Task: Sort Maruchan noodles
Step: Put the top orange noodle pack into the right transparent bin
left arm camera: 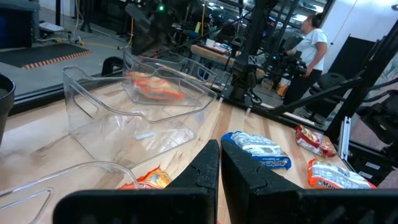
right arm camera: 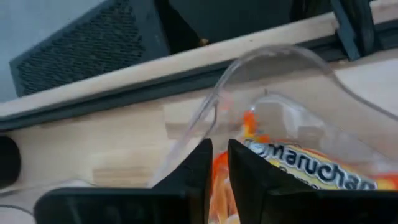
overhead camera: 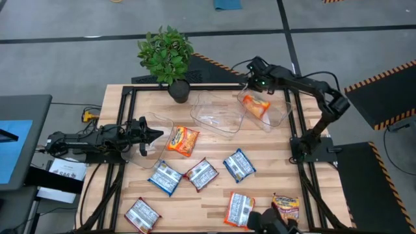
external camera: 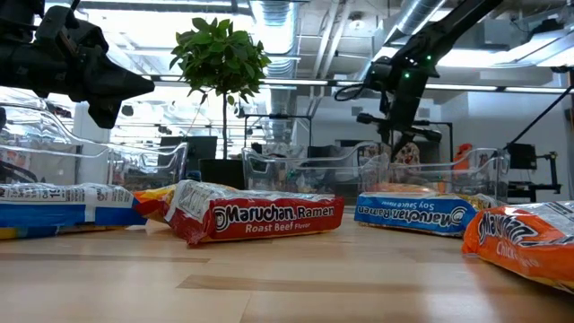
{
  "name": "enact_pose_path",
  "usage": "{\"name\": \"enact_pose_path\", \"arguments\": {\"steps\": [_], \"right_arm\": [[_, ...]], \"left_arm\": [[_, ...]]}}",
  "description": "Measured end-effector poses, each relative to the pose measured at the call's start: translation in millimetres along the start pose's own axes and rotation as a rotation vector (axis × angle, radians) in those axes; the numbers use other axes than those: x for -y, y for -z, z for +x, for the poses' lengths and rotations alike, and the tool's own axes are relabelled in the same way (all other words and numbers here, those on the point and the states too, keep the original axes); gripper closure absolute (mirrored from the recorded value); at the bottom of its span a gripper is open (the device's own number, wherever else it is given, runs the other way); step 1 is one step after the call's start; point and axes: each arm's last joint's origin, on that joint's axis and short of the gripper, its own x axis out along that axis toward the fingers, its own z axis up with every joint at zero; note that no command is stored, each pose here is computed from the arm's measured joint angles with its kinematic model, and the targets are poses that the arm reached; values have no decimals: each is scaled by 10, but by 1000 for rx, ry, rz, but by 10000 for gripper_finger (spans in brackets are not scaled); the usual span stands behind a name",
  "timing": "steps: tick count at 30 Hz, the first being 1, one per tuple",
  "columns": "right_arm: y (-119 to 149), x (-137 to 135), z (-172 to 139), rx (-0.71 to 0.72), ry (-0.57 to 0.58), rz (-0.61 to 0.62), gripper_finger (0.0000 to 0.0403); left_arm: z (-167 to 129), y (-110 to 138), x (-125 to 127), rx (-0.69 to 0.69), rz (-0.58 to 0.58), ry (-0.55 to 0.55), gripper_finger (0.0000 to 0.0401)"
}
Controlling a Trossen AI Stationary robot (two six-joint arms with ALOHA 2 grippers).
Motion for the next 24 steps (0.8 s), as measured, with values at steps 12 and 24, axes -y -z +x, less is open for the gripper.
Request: {"name": "enact_pose_path", "arguments": {"steps": [12,24], "right_arm": [[-52,-56,-115,42,-91,-10,185],[-28,-97,-769,144,-275,-71,148]], "left_arm": [[0,0,0,0,0,0,401],[0,0,0,-1,0,0,401]]}}
